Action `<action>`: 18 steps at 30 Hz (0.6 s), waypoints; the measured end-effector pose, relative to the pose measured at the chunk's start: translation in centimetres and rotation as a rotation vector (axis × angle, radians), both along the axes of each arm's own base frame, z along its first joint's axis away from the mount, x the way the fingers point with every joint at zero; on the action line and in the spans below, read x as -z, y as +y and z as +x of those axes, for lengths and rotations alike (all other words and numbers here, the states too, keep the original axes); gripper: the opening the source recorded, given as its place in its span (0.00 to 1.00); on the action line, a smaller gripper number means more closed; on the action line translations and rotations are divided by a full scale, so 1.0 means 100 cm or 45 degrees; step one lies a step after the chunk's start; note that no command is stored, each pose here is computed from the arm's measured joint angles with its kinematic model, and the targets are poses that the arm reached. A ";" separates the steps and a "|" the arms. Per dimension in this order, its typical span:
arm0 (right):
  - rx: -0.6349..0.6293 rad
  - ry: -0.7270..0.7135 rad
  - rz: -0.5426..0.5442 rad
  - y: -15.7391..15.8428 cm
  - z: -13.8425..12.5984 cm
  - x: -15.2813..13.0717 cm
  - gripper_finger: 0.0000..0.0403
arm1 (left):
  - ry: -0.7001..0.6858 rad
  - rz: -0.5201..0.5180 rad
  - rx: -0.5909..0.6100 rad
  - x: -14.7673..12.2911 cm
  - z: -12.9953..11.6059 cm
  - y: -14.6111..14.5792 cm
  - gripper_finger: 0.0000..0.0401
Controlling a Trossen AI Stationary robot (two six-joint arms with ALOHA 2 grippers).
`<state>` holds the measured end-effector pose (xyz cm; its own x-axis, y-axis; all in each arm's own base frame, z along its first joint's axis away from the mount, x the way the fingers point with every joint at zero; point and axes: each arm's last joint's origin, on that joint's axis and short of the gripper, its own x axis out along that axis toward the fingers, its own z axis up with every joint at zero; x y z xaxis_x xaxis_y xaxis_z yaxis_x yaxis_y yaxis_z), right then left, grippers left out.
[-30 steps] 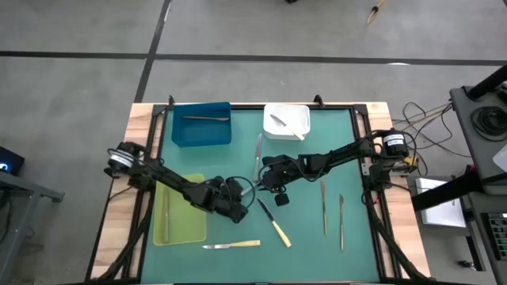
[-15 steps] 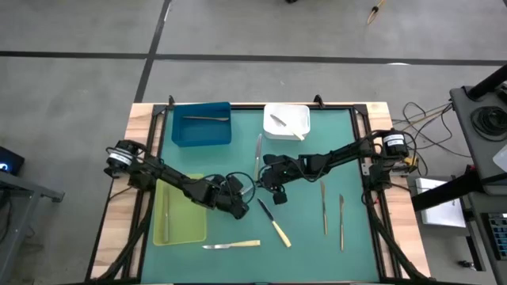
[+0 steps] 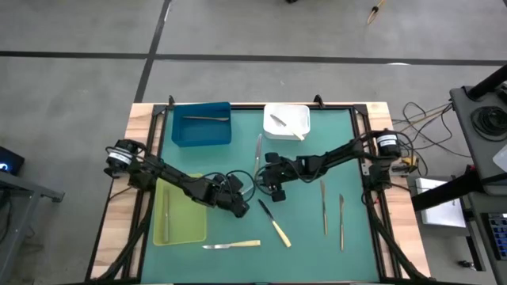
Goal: Sort silverware by color (type)
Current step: Put the bottom green knife into the green bin
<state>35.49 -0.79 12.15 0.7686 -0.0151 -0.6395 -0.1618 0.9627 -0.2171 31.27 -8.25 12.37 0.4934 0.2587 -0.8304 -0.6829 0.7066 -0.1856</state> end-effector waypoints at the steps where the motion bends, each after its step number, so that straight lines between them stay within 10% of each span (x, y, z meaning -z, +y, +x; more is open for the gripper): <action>1: 0.002 0.004 -0.005 0.000 0.000 0.001 0.41 | 0.001 0.001 0.002 0.000 0.000 0.000 0.03; 18: -0.016 0.038 -0.037 -0.003 -0.001 0.007 0.27 | 0.003 0.011 0.020 0.000 0.000 0.000 0.03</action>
